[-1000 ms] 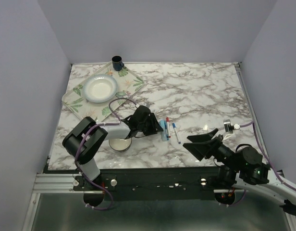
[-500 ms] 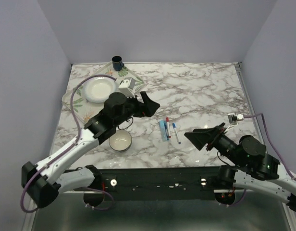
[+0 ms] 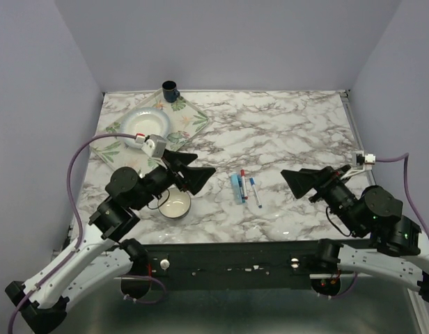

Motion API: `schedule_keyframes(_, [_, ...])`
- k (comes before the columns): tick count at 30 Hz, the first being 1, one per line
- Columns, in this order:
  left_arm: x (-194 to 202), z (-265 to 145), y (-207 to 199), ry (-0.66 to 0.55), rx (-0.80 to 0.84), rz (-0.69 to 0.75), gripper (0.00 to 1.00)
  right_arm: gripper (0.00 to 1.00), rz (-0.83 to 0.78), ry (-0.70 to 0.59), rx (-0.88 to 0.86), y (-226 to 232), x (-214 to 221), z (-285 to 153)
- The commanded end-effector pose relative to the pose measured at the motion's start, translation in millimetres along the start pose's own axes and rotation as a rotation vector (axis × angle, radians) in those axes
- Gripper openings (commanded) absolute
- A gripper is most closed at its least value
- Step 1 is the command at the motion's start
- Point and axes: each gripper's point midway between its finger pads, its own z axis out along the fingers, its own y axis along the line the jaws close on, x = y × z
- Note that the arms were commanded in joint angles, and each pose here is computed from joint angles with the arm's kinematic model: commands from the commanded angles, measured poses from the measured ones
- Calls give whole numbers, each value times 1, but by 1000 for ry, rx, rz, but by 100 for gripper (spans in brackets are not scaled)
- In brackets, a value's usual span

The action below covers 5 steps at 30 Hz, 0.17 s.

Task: Insert the pens into the pen caps

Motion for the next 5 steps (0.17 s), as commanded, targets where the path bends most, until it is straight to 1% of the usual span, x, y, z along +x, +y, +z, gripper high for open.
schedule_keyframes(1, [-5, -5, -10, -21, 53, 40, 99, 100, -37, -50, 46, -5, -15, 1])
schedule_keyframes(5, [-5, -8, -4, -22, 23, 50, 99, 100, -12, -41, 45, -2, -9, 6])
